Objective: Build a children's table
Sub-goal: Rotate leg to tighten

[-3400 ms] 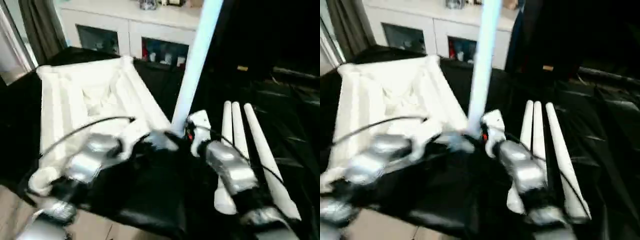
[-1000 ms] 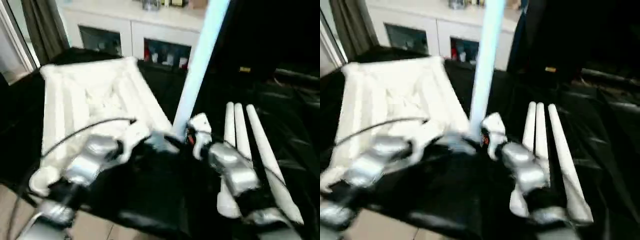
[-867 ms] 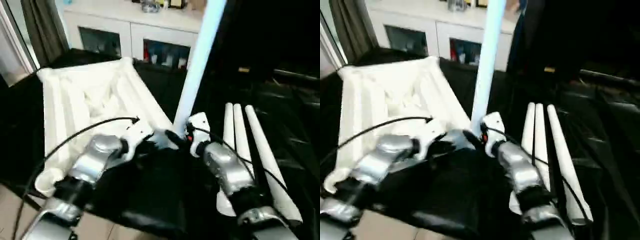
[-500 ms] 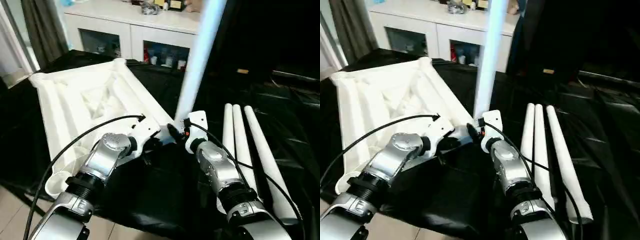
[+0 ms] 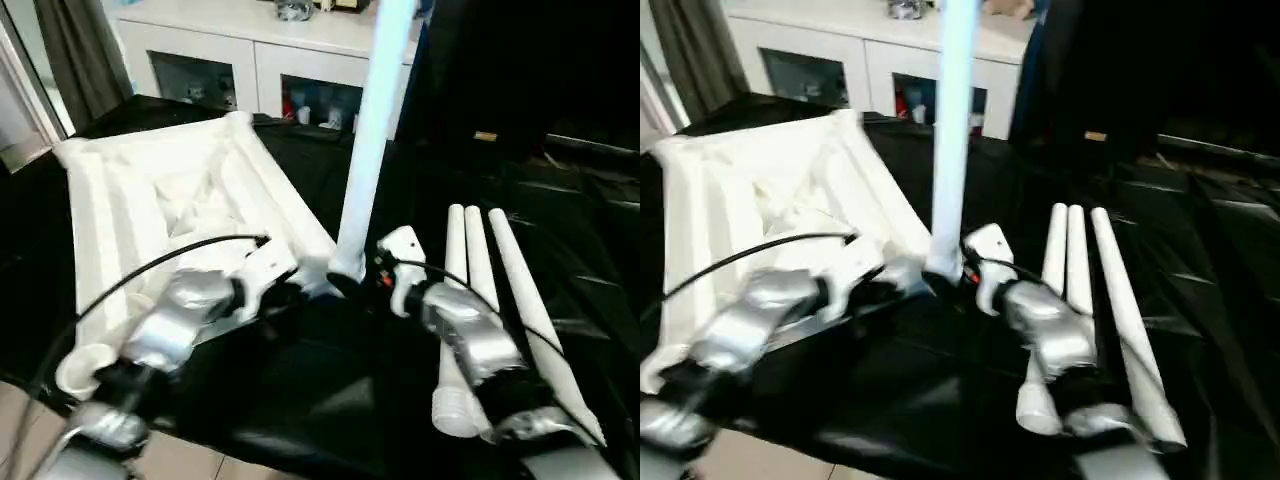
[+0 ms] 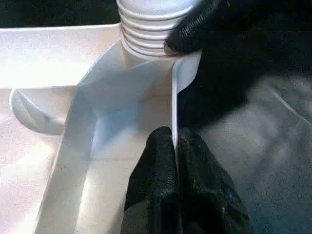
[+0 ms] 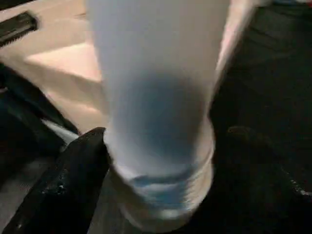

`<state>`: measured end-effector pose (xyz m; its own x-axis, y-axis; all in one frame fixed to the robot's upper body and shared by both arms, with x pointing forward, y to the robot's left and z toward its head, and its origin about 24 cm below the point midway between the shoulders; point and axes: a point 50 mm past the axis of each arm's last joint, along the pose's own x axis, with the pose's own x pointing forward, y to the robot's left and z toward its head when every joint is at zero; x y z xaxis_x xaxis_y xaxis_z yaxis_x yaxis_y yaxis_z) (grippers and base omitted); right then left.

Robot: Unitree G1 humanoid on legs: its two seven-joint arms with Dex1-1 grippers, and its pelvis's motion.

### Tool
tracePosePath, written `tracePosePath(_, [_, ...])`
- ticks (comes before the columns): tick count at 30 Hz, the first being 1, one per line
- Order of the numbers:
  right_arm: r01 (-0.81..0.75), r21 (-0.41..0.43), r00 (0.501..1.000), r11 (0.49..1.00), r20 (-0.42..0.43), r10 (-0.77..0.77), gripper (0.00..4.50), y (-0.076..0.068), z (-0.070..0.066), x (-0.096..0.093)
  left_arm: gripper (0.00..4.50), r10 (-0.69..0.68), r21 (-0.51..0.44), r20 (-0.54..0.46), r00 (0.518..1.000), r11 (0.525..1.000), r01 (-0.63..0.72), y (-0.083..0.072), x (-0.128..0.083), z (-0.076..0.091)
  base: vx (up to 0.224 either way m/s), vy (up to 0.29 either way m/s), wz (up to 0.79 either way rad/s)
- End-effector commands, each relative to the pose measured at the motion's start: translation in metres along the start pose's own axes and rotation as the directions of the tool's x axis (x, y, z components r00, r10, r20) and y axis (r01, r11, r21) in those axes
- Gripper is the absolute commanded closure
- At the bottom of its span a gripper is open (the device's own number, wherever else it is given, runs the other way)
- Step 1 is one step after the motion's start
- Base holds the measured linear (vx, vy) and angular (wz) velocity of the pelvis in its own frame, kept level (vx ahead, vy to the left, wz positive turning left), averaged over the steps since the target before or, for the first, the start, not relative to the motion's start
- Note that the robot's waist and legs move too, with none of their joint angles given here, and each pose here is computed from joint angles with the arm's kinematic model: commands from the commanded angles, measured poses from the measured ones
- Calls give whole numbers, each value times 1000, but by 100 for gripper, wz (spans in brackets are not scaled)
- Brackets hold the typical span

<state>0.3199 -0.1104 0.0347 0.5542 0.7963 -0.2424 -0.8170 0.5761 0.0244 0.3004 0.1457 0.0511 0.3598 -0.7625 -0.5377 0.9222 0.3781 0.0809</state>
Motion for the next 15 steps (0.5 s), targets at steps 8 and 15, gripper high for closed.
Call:
tracePosePath(8, [-145, -89, 989, 985, -53, 141, 47, 4, 7, -8, 450, -171, 2, 68, 983, 985, 171, -16, -5, 2, 0, 0, 0])
tracePosePath(15, [-179, -82, 983, 980, -58, 175, 94, 6, 6, -9, 450, -169, -5, 66, 983, 985, 170, -16, -7, 0, 0, 0, 0])
